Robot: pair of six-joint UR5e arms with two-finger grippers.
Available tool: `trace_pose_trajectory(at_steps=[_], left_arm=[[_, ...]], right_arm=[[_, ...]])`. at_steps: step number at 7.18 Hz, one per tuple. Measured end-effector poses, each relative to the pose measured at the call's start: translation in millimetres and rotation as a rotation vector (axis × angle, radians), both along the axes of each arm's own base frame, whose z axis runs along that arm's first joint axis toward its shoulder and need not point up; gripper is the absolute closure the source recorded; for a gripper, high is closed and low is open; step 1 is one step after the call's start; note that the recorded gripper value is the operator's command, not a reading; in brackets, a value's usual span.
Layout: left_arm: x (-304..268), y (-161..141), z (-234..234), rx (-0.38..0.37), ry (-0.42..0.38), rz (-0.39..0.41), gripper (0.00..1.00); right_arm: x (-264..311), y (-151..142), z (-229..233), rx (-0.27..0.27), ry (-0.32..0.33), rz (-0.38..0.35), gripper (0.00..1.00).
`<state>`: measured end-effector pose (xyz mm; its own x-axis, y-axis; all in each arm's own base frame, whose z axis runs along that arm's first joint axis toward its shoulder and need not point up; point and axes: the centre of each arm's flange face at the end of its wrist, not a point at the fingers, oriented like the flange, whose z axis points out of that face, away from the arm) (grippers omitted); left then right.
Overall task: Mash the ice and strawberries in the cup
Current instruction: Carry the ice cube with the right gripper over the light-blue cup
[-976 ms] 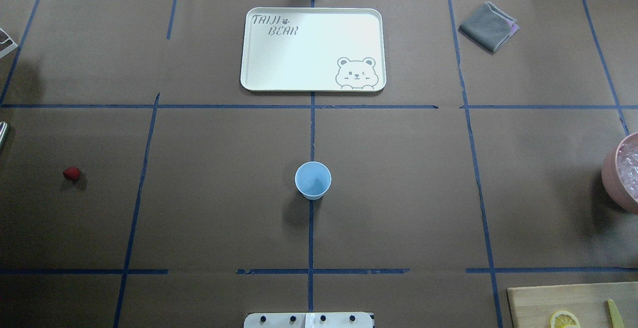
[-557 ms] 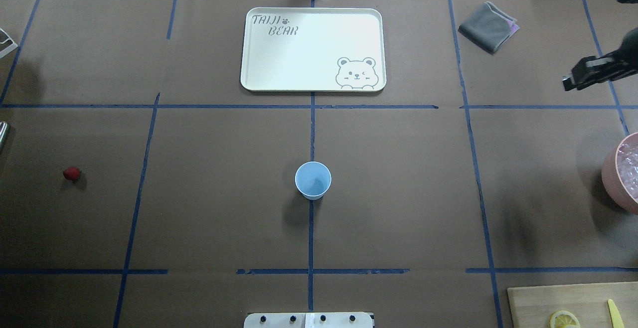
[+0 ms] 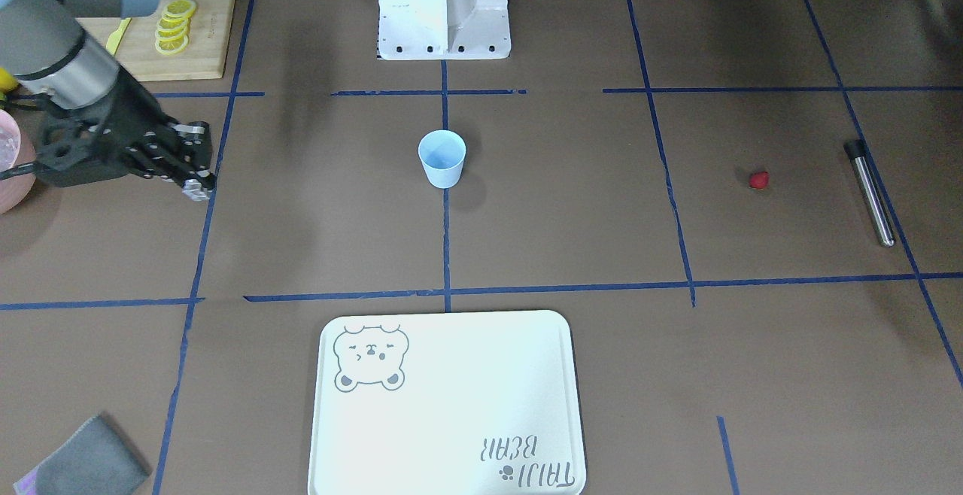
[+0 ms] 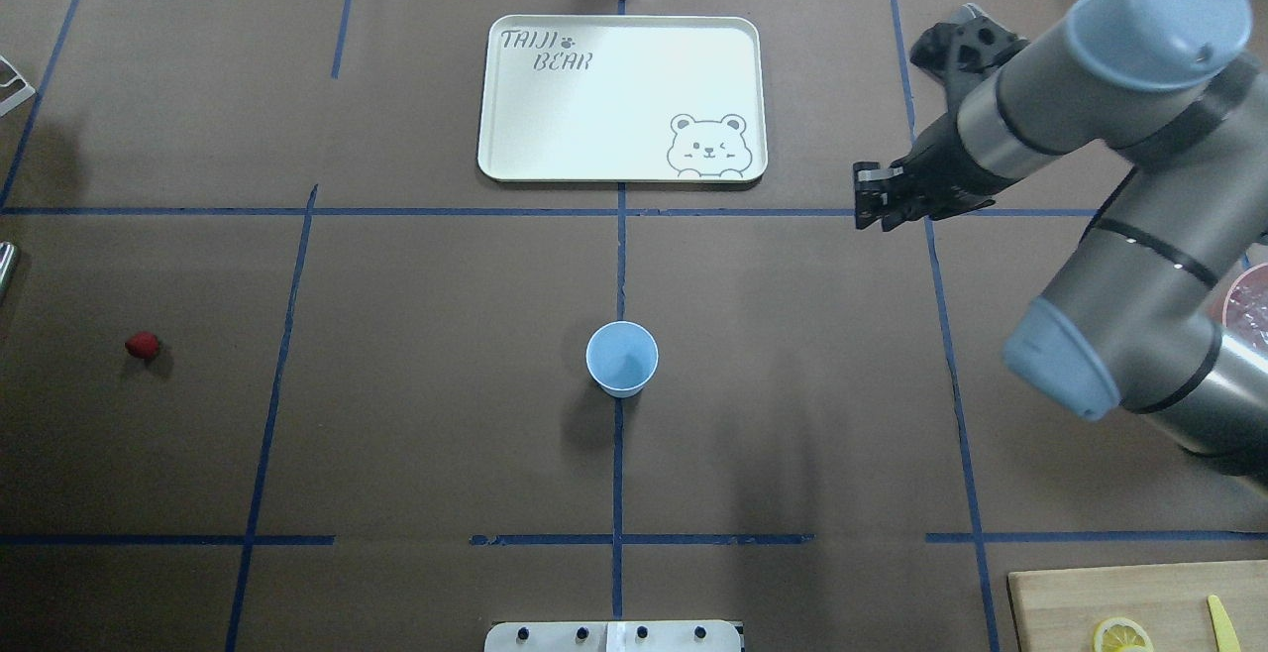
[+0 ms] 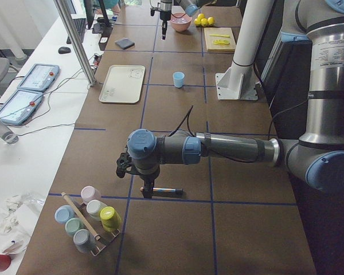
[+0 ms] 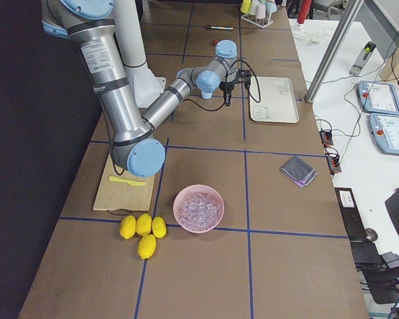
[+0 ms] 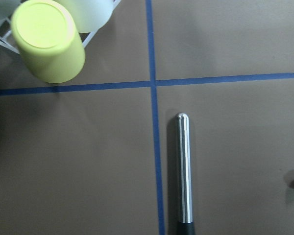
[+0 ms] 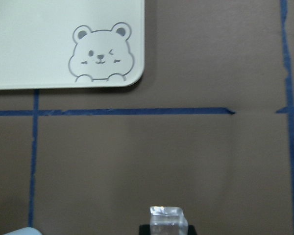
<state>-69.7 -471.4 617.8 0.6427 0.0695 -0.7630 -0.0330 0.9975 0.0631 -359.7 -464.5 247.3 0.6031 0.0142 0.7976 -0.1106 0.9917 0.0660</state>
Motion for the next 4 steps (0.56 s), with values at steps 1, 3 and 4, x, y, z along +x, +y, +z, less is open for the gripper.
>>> trace_pose_trajectory(at_steps=[1,3,4], left_arm=[[0,0,0,-0.002,0.007,0.000,0.00],[1,1,3,-0.006,0.011,0.000,0.00],[1,1,3,-0.008,0.011,0.000,0.00]], right_arm=[[-44,23,-37,-0.013,0.034,0.014,0.99],[-105,73,-78,-0.045,0.059,0.032,0.99],[-129,95,-87,-0.052,0.061,0.040,0.99]])
